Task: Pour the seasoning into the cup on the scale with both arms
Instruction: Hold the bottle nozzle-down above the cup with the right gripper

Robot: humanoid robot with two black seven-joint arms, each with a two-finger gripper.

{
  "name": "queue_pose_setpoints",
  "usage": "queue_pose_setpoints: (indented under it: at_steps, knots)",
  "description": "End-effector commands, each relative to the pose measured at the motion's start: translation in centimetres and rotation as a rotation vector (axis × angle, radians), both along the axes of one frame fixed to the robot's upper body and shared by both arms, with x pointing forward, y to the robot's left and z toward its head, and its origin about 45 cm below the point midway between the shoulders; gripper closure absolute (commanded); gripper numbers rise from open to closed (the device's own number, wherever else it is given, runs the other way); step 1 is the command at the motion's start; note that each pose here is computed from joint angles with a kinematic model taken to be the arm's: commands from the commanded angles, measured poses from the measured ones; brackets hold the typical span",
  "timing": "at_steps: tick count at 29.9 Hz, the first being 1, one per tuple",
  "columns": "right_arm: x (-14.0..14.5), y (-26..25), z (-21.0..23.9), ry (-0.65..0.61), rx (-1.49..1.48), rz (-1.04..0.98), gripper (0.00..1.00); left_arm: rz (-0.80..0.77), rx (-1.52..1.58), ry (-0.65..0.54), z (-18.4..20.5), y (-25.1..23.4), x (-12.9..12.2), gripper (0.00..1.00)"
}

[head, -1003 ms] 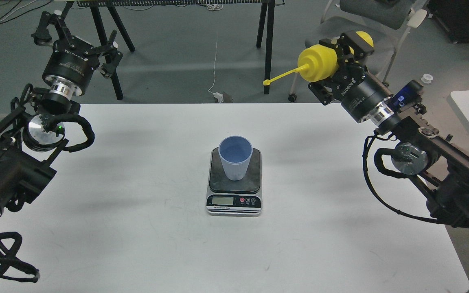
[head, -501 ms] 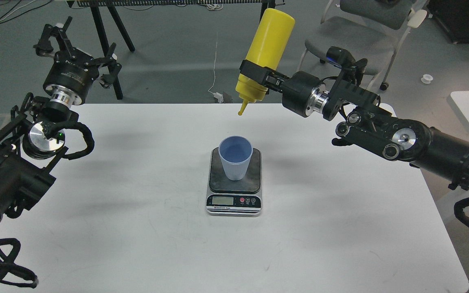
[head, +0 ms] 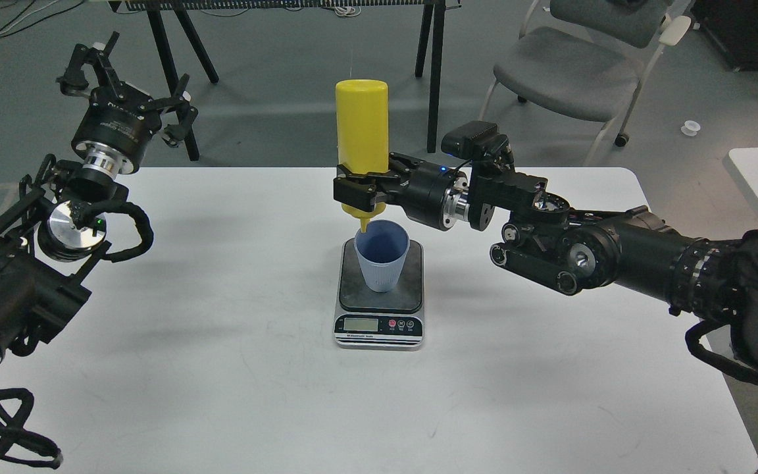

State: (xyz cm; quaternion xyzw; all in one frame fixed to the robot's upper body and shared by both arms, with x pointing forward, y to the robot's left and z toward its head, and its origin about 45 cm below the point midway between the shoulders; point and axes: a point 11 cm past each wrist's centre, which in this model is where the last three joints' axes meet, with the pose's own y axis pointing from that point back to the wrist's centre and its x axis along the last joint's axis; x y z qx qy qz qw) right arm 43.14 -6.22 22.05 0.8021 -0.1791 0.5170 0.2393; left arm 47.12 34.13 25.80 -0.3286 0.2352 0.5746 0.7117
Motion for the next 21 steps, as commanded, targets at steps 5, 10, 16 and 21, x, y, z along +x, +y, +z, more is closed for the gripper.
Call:
queue_pose_setpoints:
  at_steps: [5, 10, 16, 21]
  knots:
    - [0.1, 0.7, -0.9, -0.056, -0.094, 0.031, 0.61, 0.007, 0.002, -0.007, 0.2, 0.5, 0.0, 0.00]
    - [0.1, 0.6, -1.2, -0.063, -0.108, 0.034, 0.61, 0.008, 0.004, -0.005, 0.2, 0.6, -0.1, 0.00]
    - [0.1, 0.3, -1.3, -0.059, -0.109, 0.030, 0.61, 0.008, 0.003, -0.004, 0.2, 0.5, -0.1, 0.00]
    - [1.6, -2.1, 0.6, -0.064, -0.080, -0.026, 0.61, 0.005, 0.006, -0.001, 0.1, 0.4, -0.1, 0.00]
